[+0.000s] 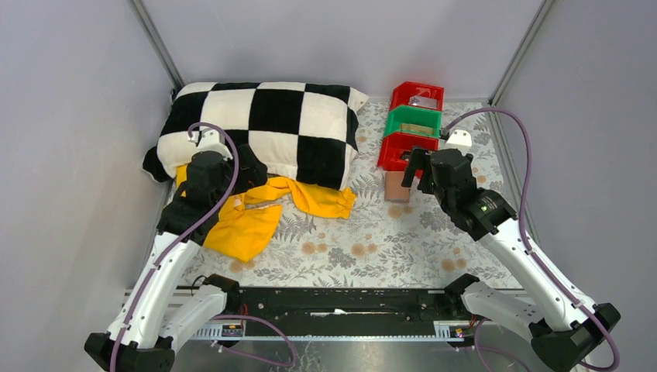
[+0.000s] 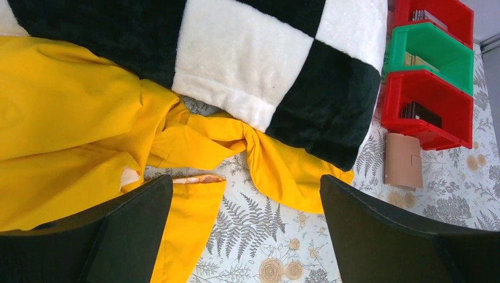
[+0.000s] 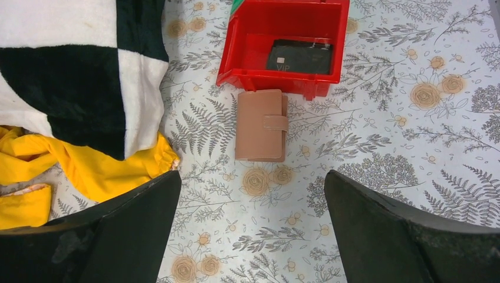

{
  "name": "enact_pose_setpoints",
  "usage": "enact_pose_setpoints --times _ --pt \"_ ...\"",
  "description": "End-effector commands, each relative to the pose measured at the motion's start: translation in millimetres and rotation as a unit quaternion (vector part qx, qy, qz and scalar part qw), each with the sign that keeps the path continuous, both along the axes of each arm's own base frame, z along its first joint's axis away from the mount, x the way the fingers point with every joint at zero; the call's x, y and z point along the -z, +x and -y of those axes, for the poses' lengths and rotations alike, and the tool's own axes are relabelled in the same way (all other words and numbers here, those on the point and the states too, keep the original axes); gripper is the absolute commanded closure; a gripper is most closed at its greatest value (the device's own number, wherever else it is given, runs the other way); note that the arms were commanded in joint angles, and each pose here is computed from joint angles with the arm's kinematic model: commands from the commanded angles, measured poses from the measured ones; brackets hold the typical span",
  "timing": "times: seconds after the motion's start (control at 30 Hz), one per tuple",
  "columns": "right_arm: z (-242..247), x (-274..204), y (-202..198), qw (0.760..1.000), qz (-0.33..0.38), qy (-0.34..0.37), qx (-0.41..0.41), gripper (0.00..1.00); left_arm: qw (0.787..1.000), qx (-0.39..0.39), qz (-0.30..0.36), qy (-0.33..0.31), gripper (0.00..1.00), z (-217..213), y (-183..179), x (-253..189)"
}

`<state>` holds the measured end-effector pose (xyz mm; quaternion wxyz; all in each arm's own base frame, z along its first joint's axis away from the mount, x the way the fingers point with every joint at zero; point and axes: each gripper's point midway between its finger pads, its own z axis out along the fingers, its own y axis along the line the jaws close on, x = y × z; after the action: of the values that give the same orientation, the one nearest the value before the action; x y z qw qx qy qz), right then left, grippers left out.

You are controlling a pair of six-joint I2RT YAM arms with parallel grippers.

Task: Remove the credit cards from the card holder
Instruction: Move the card holder to the center of the board.

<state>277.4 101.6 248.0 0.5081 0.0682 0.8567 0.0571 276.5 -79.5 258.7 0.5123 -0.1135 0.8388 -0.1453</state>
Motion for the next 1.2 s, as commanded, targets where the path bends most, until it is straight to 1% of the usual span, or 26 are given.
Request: enact_pose_setpoints --times 0.0,0.3,0.4,0.5,0.57,0.6,0.67,0.73,0.77,0.8,0.9,1.03,1.17 --pt "0.3 -6.8 -0.7 1.0 0.004 -0.002 -0.007 0.0 1.0 -0.01 0.028 -0.004 0.01 -3.5 1.7 -13.4" --pt "-4.4 -0.6 -2.9 1.0 -0.011 0.001 -0.017 0.0 1.0 0.008 0.024 -0.001 0.01 0.9 0.0 -9.7" --pt "-5.6 6.2 -2.9 1.0 -0.013 0.0 -0.022 0.0 0.998 0.053 0.019 -0.004 0.01 15.7 -1.0 -7.8" --pt "-21.7 22.1 -2.6 0.998 -0.02 0.007 -0.067 0.0 0.995 0.093 -0.022 -0.012 0.01 39.3 -3.0 17.3" --pt "-32.1 35.1 -3.3 0.995 -0.027 0.006 -0.1 0.0 0.992 0.111 -0.056 -0.002 0.01 58.0 -9.7 41.7" --pt "-29.0 41.9 -2.1 0.996 -0.033 0.007 -0.084 0.0 0.991 0.119 -0.067 0.005 0.01 68.1 -14.6 50.5" --pt "-18.1 58.6 -1.6 0.997 -0.066 0.006 -0.038 0.0 0.988 0.133 -0.076 0.016 0.01 88.1 -24.9 60.4" --pt "-9.8 81.3 1.4 0.992 -0.121 -0.011 -0.022 0.0 0.984 0.156 -0.083 0.02 0.01 109.2 -37.2 66.4" --pt "-7.4 98.5 4.4 0.987 -0.16 -0.021 -0.02 0.0 0.981 0.17 -0.087 0.026 0.01 120.7 -44.7 70.1" --pt "-8.5 107.1 8.4 0.983 -0.18 -0.023 -0.025 0.0 0.98 0.175 -0.09 0.034 0.01 126.4 -48.0 72.8" --pt "-15.1 128.3 22.8 0.976 -0.212 -0.031 -0.044 0.0 0.981 0.167 -0.092 0.046 0.01 131.3 -48.5 72.2" --pt "-23.5 153.4 39.3 0.965 -0.253 -0.041 -0.051 0.0 0.986 0.147 -0.076 0.023 0.01 130.7 -44.8 56.2" --pt "-26.2 165.2 59.7 0.963 -0.262 -0.052 -0.031 0.0 0.99 0.124 -0.065 0.006 0.01 124.4 -43.6 48.6"
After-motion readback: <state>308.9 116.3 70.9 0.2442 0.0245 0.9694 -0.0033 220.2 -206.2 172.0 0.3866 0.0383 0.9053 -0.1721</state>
